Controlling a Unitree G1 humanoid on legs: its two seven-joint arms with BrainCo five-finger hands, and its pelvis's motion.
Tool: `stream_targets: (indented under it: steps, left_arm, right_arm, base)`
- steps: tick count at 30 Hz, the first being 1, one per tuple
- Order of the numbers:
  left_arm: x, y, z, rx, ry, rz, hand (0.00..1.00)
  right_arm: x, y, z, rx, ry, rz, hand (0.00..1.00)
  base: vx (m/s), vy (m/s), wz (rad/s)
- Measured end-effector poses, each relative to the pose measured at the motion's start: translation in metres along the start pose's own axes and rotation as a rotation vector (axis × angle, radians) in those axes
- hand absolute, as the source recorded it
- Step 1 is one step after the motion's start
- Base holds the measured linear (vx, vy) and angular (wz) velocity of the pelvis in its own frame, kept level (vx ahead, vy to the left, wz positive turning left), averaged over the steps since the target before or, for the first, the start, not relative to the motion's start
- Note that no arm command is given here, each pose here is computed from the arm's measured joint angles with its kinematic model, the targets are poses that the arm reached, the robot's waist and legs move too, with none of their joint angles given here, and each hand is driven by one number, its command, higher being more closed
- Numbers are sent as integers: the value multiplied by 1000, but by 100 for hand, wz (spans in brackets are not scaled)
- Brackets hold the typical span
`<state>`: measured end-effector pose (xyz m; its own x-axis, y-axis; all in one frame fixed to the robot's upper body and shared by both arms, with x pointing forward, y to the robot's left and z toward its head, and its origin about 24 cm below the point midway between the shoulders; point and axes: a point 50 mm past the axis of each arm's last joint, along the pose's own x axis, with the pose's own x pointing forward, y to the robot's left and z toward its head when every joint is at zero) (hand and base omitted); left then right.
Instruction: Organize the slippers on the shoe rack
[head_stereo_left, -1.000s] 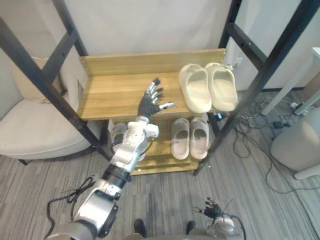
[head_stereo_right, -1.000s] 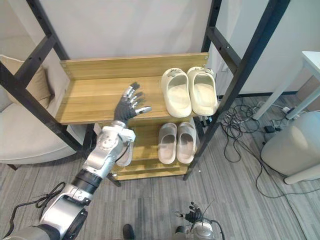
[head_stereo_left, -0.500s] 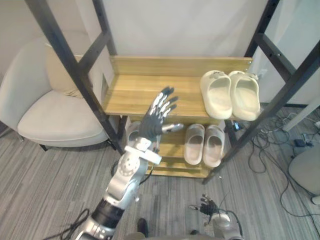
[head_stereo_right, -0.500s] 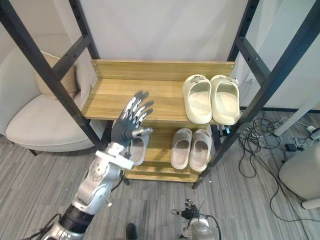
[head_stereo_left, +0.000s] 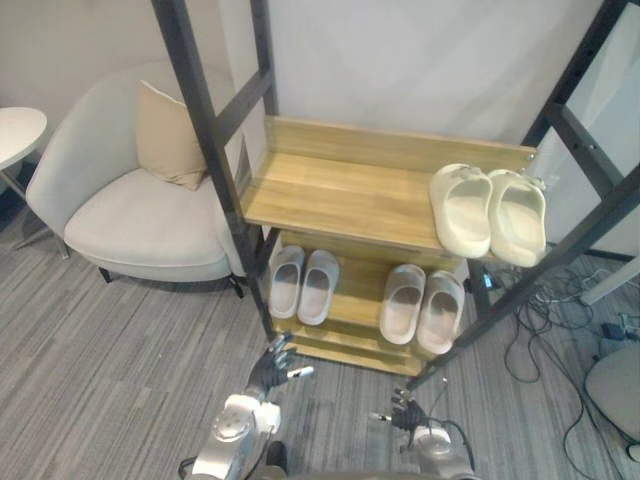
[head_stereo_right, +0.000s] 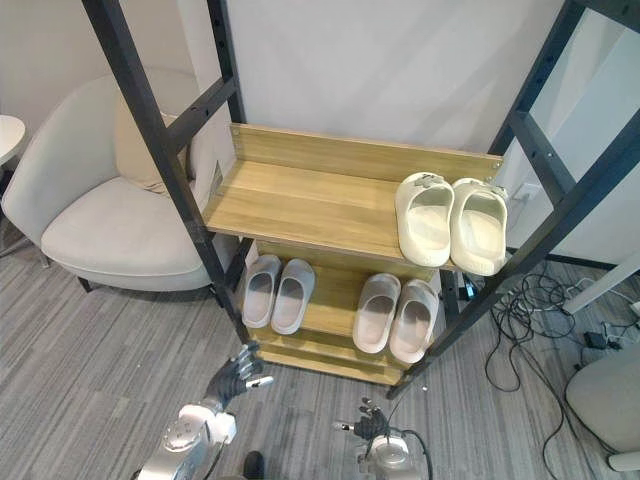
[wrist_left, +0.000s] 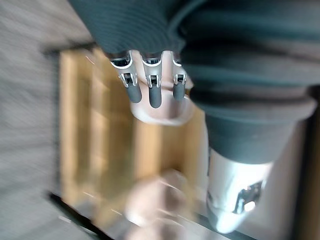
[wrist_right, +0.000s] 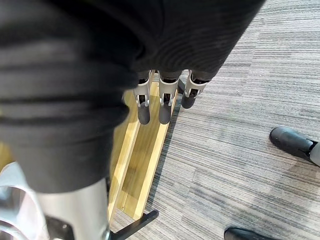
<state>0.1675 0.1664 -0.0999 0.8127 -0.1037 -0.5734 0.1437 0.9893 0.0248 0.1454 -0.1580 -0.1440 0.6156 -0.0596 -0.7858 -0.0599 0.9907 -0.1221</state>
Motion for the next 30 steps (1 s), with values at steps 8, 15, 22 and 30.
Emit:
stream_targets:
  steps: [8, 15, 22, 30]
  left_arm:
    - [-24, 34, -57, 57, 246, 179, 0]
    - [-28, 35, -68, 60, 301, 229, 0]
    - [-28, 25, -73, 33, 314, 233, 0]
    - [-22, 25, -66, 32, 289, 245, 0]
  right_arm:
    - [-16, -42, 3, 25, -158, -59, 0]
    - [-24, -38, -22, -58, -63, -20, 0]
    - [-15, -37, -25, -59, -8, -31, 0]
    - [-8, -21, -14, -36, -18, -10, 0]
  base:
    - [10, 13, -24]
    - [10, -2, -15]
    - [-12, 4, 5]
    - [-9, 30, 74]
